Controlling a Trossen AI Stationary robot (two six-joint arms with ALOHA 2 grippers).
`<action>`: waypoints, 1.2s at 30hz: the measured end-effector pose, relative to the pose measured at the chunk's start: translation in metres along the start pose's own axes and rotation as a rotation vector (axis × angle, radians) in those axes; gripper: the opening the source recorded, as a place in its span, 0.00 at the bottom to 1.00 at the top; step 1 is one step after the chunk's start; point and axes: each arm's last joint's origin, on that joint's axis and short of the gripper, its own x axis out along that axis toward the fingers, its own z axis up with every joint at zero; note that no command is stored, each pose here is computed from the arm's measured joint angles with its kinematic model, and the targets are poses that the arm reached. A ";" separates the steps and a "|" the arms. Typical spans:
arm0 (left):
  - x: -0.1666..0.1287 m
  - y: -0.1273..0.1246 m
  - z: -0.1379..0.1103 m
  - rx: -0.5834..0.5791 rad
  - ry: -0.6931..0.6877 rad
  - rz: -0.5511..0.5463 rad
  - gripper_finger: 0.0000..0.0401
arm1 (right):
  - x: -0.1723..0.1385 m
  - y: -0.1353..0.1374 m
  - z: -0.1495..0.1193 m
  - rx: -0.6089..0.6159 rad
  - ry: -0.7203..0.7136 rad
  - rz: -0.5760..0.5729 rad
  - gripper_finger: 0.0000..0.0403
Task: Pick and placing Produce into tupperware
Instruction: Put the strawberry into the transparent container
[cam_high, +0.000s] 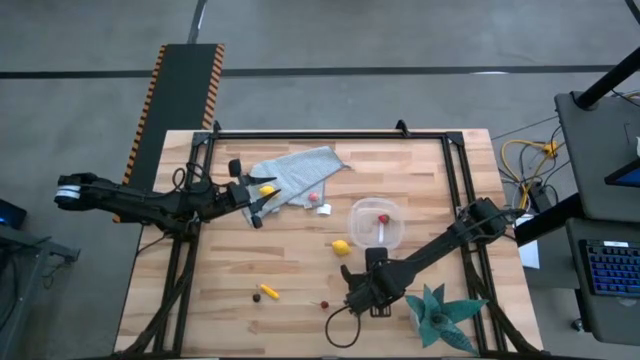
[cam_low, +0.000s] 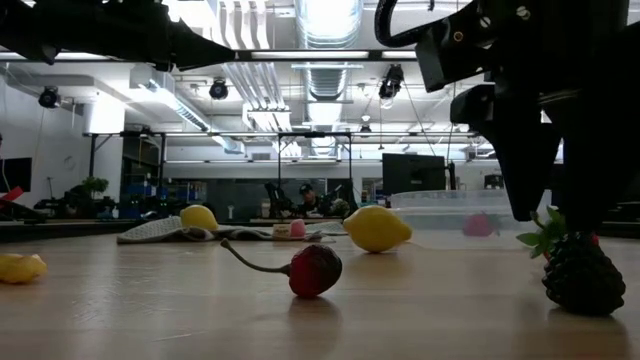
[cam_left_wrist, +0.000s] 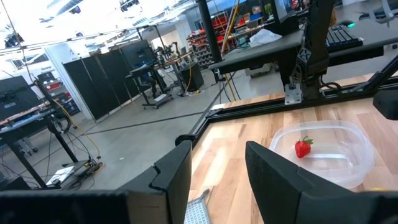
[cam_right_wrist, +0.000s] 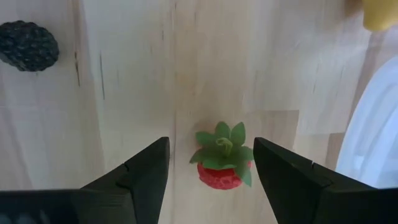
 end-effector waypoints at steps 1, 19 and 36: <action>0.000 0.000 0.000 0.000 0.000 0.000 0.34 | 0.000 0.000 0.000 0.001 -0.004 -0.007 0.56; 0.000 0.000 0.000 0.000 0.000 0.000 0.34 | 0.000 0.000 0.001 -0.008 -0.009 -0.006 0.31; 0.000 0.000 0.000 0.001 0.000 0.000 0.34 | 0.000 0.000 0.001 -0.015 -0.011 0.003 0.07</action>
